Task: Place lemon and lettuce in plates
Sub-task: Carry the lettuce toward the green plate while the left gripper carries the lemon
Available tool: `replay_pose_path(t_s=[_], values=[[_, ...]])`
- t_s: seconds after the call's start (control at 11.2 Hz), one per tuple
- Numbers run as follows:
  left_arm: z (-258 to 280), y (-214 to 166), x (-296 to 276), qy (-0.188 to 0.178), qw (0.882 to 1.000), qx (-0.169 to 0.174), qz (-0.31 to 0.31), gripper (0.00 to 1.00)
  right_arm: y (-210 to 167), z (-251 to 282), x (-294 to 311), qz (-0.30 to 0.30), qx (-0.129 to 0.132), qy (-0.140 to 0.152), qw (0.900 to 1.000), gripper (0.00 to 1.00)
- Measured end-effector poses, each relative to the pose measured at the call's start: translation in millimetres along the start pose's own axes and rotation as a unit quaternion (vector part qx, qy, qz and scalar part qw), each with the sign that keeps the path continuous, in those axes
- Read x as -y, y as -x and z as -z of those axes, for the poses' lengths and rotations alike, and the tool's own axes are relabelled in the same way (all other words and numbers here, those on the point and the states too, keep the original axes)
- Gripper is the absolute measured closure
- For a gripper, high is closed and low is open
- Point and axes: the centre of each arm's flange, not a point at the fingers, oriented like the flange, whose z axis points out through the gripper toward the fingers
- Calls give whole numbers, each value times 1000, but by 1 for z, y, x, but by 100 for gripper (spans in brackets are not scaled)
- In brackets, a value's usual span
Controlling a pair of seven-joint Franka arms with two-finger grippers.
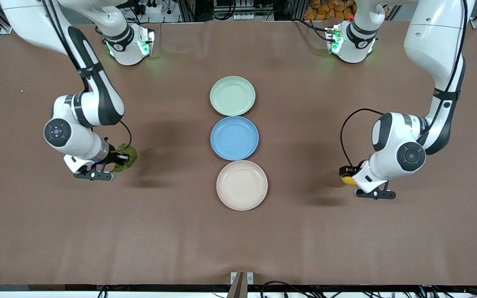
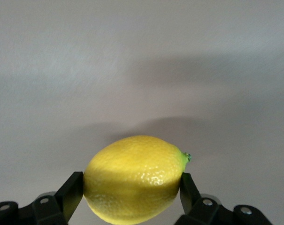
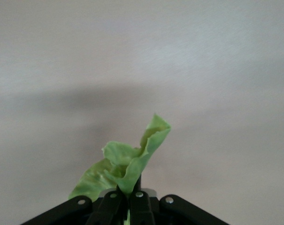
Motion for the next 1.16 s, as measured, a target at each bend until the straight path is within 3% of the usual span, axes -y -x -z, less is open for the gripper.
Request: replay_pose_path(t_s=[0.45, 0.89, 1.16], values=[[42, -7, -77, 49, 997, -27, 58, 11, 51, 7, 121, -73, 27, -19, 997, 97], [41, 13, -218, 82, 986, -20, 141, 11, 150, 5, 255, -107, 67, -38, 991, 97], [19, 31, -288, 105, 979, -34, 172, 11, 219, -12, 316, -114, 68, -38, 990, 97]])
